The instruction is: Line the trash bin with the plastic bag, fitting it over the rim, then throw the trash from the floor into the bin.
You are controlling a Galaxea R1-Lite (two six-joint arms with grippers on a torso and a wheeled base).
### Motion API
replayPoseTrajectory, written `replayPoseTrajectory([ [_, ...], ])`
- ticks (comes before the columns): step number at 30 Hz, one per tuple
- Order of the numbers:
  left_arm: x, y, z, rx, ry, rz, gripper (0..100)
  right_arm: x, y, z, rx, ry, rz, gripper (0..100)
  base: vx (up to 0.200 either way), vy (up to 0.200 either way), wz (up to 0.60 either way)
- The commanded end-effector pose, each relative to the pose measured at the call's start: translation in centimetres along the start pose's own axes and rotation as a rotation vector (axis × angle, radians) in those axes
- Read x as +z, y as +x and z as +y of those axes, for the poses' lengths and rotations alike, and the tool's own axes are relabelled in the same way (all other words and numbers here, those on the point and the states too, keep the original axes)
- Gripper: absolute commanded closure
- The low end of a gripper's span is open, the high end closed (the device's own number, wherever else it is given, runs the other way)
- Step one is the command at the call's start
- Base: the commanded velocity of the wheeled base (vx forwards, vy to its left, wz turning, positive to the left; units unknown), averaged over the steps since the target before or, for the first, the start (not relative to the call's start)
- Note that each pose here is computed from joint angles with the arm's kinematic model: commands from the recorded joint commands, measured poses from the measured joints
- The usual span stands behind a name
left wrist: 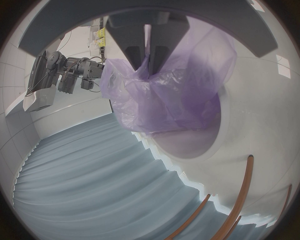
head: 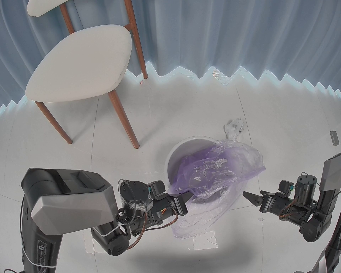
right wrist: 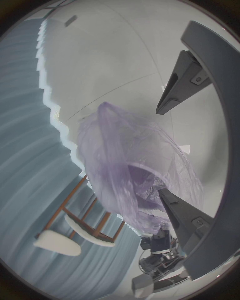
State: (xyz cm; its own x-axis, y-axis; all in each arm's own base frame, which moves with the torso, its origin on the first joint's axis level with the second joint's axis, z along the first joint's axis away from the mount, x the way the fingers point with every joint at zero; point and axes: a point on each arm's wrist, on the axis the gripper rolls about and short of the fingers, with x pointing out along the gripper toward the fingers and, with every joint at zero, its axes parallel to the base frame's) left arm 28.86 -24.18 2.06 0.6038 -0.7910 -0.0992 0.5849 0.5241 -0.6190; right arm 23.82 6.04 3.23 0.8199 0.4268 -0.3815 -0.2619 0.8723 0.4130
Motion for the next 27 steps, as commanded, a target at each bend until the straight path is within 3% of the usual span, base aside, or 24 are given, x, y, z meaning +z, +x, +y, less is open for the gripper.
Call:
replayPoseTrajectory([
  [1, 0.9, -0.6, -1.5, -0.030, 0.014, -0.020, 100, 0.8, -1.0, 0.7, -0.011, -0.070, -0.068, 0, 0.000, 0.000, 0.00],
  [11, 2.0, -0.8, -1.1, -0.020, 0.016, -0.050, 100, 3.5, 4.5, 0.3, -0.007, -0.120, -0.210, 0, 0.000, 0.000, 0.00],
  [19, 5.3, -0.8, 0.2, -0.015, 0.029, -0.153, 100, 6.4, 6.5, 0.7, 0.038, -0.135, -0.333, 0, 0.000, 0.000, 0.00],
  [27, 6.9, -0.7, 0.8, -0.011, 0.039, -0.206, 100, 7.7, 8.5, 0.9, 0.066, -0.146, -0.394, 0, 0.000, 0.000, 0.00],
])
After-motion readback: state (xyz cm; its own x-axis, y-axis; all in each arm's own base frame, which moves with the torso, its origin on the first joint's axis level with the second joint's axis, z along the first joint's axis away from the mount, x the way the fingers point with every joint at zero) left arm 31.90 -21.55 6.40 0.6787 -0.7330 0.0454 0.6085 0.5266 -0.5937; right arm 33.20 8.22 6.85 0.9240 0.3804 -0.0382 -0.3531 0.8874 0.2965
